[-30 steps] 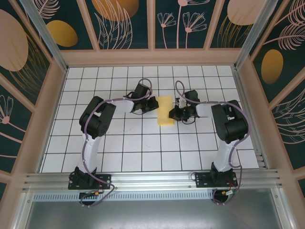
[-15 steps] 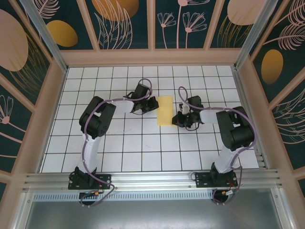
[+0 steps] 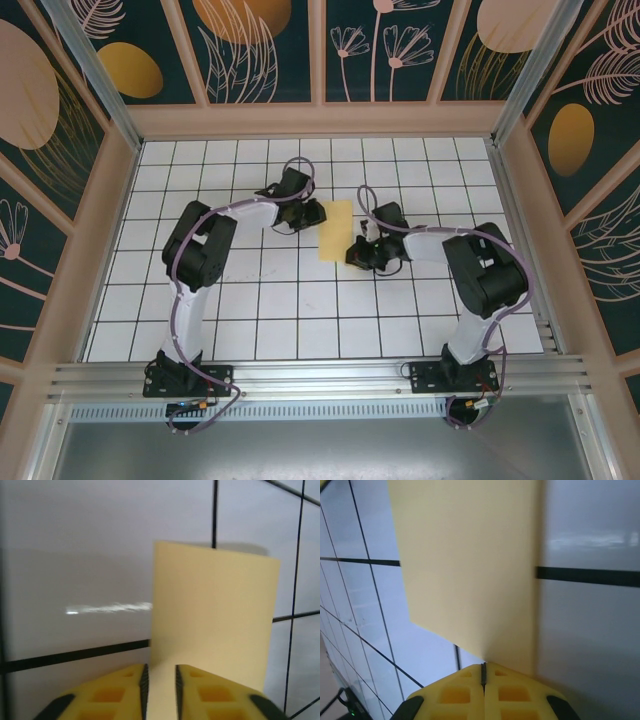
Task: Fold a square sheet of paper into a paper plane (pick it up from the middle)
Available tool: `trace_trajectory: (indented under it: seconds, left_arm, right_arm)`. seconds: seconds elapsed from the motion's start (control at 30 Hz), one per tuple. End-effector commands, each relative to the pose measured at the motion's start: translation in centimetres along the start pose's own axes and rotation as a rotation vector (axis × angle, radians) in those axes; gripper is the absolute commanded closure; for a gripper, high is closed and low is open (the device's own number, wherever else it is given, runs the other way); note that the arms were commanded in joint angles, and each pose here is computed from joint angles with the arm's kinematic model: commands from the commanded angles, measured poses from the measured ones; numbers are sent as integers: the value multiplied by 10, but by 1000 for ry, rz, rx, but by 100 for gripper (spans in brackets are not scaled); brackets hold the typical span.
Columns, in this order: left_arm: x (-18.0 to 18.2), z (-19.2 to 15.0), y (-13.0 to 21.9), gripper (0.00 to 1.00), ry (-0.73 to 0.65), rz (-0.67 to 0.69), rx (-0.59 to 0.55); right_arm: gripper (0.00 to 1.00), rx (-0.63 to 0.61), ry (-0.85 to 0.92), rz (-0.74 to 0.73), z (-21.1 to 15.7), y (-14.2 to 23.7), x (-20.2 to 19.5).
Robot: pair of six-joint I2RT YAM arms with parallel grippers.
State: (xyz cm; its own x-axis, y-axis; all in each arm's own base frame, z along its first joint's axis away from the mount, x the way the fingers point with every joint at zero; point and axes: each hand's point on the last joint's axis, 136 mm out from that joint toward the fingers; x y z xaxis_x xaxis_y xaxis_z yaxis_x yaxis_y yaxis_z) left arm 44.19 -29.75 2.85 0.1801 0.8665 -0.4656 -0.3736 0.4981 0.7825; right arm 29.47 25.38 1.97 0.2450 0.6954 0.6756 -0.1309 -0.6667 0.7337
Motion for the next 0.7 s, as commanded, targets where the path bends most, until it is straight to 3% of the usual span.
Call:
trace_trajectory:
  seconds: [0.0,0.2,0.33,0.67]
  left_arm:
    - [11,46,58,70,43,70,-132]
    - [45,49,114,58,94,143,-224]
    - [62,35,136,50,107,198,-257]
    - [79,18,157,9,104,259,-323]
  right_arm:
    - [100,-78,-51,26,19,-9,26]
    - [98,-174,-12,15,41,12,50]
    - [96,-205,11,-79,46,17,38]
    - [96,-149,-8,-206,42,-4,6]
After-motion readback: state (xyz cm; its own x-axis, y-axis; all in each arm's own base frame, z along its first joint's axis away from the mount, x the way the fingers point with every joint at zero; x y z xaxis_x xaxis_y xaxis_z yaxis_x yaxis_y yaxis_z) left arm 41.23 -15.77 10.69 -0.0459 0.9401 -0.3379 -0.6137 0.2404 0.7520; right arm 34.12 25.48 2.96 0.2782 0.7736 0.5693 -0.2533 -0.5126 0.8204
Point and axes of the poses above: each hand's point on the last joint's axis, 136 mm out from that joint toward the fingers, its own y axis back along the fingers, its own x axis along the line the jaws close on, z = x × y, and after that the axes turned 14 degrees about -y, right-handed
